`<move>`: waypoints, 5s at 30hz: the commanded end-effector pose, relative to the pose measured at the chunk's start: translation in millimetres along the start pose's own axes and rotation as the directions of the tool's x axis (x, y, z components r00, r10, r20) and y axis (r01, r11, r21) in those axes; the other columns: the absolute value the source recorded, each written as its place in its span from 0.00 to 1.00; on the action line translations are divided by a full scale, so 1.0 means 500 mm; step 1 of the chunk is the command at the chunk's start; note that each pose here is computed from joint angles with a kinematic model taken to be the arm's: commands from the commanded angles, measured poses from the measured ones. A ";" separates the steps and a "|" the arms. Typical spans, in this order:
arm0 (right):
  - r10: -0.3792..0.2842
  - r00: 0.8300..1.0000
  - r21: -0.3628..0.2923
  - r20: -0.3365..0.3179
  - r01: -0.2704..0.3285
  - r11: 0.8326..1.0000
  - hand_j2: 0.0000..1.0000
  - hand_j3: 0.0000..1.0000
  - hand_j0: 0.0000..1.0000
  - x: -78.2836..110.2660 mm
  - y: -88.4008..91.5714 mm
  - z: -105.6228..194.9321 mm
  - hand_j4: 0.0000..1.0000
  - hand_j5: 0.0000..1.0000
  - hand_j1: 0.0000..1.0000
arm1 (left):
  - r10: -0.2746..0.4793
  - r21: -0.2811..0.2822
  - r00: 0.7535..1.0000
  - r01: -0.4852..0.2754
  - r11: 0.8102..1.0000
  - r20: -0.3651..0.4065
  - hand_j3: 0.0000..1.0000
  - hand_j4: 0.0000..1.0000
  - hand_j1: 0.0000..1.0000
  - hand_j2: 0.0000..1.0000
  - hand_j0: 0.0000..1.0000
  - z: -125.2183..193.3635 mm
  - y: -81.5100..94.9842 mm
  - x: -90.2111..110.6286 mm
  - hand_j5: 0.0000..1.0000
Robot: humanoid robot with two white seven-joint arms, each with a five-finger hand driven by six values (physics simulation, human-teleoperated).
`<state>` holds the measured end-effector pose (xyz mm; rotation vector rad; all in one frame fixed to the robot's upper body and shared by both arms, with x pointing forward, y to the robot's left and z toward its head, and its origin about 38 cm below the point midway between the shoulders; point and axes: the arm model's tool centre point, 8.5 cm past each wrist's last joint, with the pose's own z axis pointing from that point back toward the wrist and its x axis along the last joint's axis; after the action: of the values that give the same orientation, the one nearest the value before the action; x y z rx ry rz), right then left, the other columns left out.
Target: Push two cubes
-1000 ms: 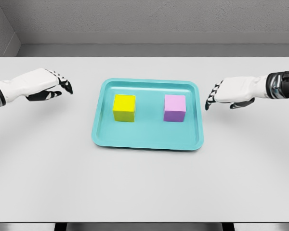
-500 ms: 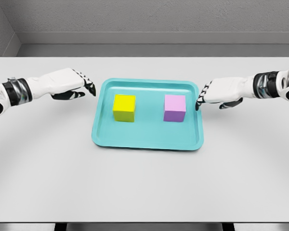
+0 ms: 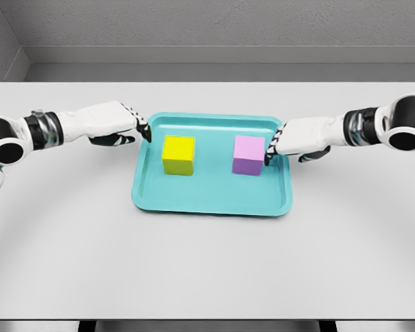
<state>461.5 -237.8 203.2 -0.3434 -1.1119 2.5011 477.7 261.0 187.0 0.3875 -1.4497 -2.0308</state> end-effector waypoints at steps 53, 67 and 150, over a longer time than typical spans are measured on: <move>-0.035 0.999 -0.003 -0.025 0.035 0.999 0.74 0.74 0.74 -0.035 -0.036 -0.069 0.74 0.74 0.74 | -0.088 -0.118 0.989 0.102 0.988 0.122 0.56 0.56 0.56 0.56 0.56 -0.053 0.001 0.081 0.56; -0.019 1.000 -0.020 -0.008 0.018 1.000 0.73 0.73 0.73 -0.026 -0.065 -0.092 0.73 0.73 0.73 | -0.093 -0.109 0.986 0.109 0.988 0.138 0.56 0.56 0.56 0.56 0.56 -0.069 0.013 0.094 0.56; 0.015 0.988 -0.111 -0.152 -0.032 0.993 0.98 0.98 0.98 -0.056 -0.071 0.230 0.98 0.98 0.98 | -0.021 -0.050 0.999 0.019 0.999 -0.050 0.76 0.76 0.76 0.76 0.76 0.103 0.056 -0.040 0.76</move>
<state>471.9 -279.2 278.1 -0.5301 -1.1622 2.4249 473.1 299.4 224.1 0.4298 -1.3552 -2.0807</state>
